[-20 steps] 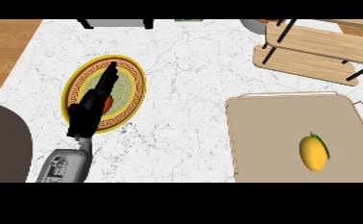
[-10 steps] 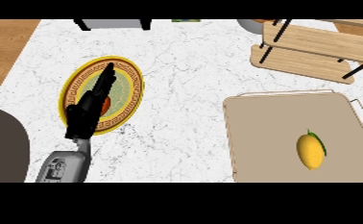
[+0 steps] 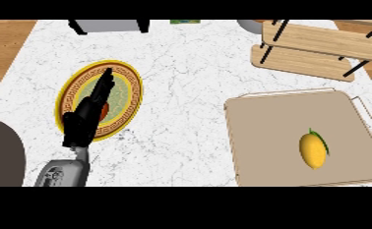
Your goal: Pick the tomato from the tray and place it in the tiered shelf
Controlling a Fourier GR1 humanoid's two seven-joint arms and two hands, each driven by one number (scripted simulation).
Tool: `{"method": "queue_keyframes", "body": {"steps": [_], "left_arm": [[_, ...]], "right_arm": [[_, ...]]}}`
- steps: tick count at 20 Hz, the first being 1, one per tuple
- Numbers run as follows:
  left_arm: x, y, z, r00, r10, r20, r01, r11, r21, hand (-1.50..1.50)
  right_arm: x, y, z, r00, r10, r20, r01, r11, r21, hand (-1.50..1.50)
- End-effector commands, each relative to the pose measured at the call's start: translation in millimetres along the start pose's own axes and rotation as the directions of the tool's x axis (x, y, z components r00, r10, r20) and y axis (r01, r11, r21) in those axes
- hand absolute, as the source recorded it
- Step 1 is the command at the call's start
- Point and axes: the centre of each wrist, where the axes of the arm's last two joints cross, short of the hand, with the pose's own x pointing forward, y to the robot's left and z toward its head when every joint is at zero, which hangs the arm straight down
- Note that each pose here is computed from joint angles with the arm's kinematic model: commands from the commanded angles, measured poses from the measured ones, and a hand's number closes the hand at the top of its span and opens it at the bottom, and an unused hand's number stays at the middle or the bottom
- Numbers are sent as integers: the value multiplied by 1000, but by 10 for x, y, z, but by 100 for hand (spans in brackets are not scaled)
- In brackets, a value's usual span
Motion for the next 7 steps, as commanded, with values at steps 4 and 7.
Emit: {"method": "queue_keyframes", "body": {"steps": [4,7], "left_arm": [[-91,-4,50,1000,-13,-18,13,999,43,0],[38,-26,-13,1000,3,-5,-3,1000,15,0]], "right_arm": [[-333,-944,-20,990,140,12,-141,987,80,-150],[-469,-1314,-73,994,106,-5,-105,991,86,-150]]}}
